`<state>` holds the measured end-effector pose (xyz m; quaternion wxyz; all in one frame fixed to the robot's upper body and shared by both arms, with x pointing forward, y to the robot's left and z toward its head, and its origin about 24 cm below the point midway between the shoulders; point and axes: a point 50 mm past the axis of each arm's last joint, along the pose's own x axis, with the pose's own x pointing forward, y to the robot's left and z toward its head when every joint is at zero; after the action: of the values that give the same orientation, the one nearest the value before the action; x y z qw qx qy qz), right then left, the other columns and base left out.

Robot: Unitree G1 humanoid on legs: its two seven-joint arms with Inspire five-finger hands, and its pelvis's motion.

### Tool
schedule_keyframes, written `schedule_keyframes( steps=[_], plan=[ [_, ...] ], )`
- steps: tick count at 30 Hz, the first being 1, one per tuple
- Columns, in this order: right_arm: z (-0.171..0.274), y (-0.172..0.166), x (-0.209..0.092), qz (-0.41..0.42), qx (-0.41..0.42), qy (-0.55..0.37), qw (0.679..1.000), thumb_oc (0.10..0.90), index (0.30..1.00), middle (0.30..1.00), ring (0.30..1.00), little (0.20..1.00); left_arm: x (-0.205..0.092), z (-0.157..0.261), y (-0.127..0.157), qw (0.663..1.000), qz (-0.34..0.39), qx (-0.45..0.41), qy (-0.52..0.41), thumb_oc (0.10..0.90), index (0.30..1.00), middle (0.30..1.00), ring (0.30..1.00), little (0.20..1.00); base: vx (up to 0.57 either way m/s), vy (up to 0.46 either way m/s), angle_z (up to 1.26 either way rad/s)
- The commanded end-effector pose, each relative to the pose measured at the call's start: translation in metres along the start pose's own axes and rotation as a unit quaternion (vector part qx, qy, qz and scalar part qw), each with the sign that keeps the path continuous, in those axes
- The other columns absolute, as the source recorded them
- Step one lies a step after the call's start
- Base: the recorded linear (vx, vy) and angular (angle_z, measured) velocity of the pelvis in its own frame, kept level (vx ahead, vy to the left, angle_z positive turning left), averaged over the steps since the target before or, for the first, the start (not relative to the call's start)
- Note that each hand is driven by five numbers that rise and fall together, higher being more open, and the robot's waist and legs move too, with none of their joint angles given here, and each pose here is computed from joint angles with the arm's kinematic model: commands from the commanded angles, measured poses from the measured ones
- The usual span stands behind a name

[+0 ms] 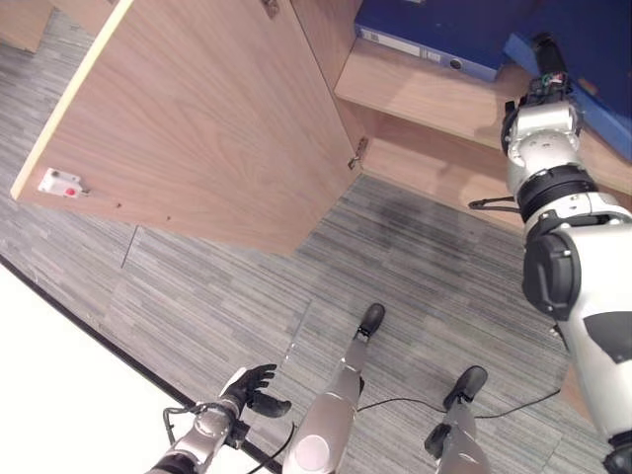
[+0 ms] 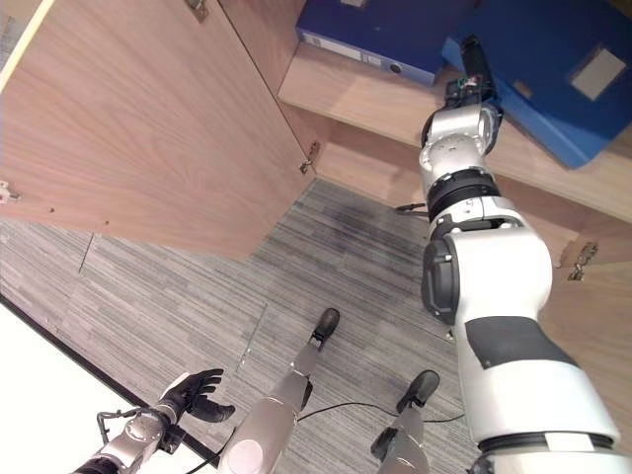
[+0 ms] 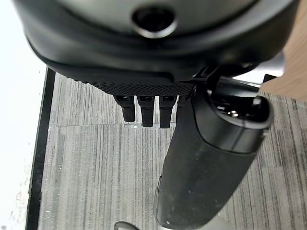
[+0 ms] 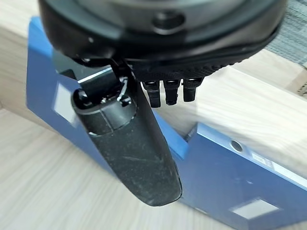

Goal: Put the empty folder in the office cabinet

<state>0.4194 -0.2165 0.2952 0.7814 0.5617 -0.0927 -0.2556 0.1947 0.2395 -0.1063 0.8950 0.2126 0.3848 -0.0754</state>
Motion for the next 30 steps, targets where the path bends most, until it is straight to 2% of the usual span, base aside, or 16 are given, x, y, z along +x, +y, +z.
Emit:
schedule_keyframes(
  steps=[1, 8, 11, 17, 22, 26, 27, 30],
  plan=[
    [0.024, 0.007, 0.002, 0.065, -0.058, -0.064, 0.994, 0.800, 0.900, 0.900, 0.900, 0.900, -0.010, -0.037, 0.013, 0.997, 0.033, 0.001, 0.071, 0.800, 0.900, 0.900, 0.900, 0.900, -0.01, 0.023, 0.03],
    [0.044, -0.011, 0.013, 0.049, -0.122, -0.090, 0.987, 0.800, 0.900, 0.900, 0.900, 0.900, -0.008, -0.032, 0.014, 0.997, 0.040, -0.021, 0.062, 0.800, 0.900, 0.900, 0.900, 0.900, 0.00, 0.004, 0.00],
    [0.072, -0.028, 0.022, 0.024, -0.192, -0.116, 0.974, 0.800, 0.900, 0.900, 0.900, 0.900, -0.010, -0.037, 0.016, 0.996, 0.047, -0.028, 0.068, 0.800, 0.900, 0.900, 0.900, 0.900, -0.02, 0.018, -0.04],
    [0.093, -0.038, 0.027, 0.016, -0.257, -0.133, 0.957, 0.800, 0.900, 0.900, 0.900, 0.900, -0.013, -0.042, 0.015, 0.996, 0.048, -0.035, 0.073, 0.800, 0.900, 0.900, 0.900, 0.900, 0.00, 0.005, -0.05],
    [0.102, -0.044, 0.029, 0.016, -0.377, -0.143, 0.915, 0.800, 0.900, 0.900, 0.900, 0.900, -0.012, -0.039, 0.015, 0.996, 0.045, -0.045, 0.064, 0.800, 0.900, 0.900, 0.900, 0.900, -0.01, 0.013, -0.09],
    [0.073, -0.028, 0.023, 0.107, -0.443, -0.147, 0.878, 0.800, 0.900, 0.900, 0.900, 0.900, -0.009, -0.032, 0.014, 0.996, 0.043, -0.059, 0.051, 0.800, 0.900, 0.900, 0.900, 0.900, -0.03, 0.032, -0.11],
    [0.065, -0.021, 0.019, 0.135, -0.463, -0.155, 0.863, 0.403, 0.305, 0.305, 0.305, 0.305, -0.009, -0.030, 0.014, 0.996, 0.043, -0.062, 0.046, 0.800, 0.900, 0.900, 0.900, 0.900, -0.05, 0.047, -0.08],
    [0.041, -0.001, 0.001, 0.239, -0.479, -0.175, 0.826, 0.400, 0.300, 0.300, 0.300, 0.300, -0.008, -0.028, 0.011, 0.996, 0.037, -0.077, 0.039, 0.800, 0.900, 0.900, 0.900, 0.900, -0.04, 0.035, -0.11]
  ],
)
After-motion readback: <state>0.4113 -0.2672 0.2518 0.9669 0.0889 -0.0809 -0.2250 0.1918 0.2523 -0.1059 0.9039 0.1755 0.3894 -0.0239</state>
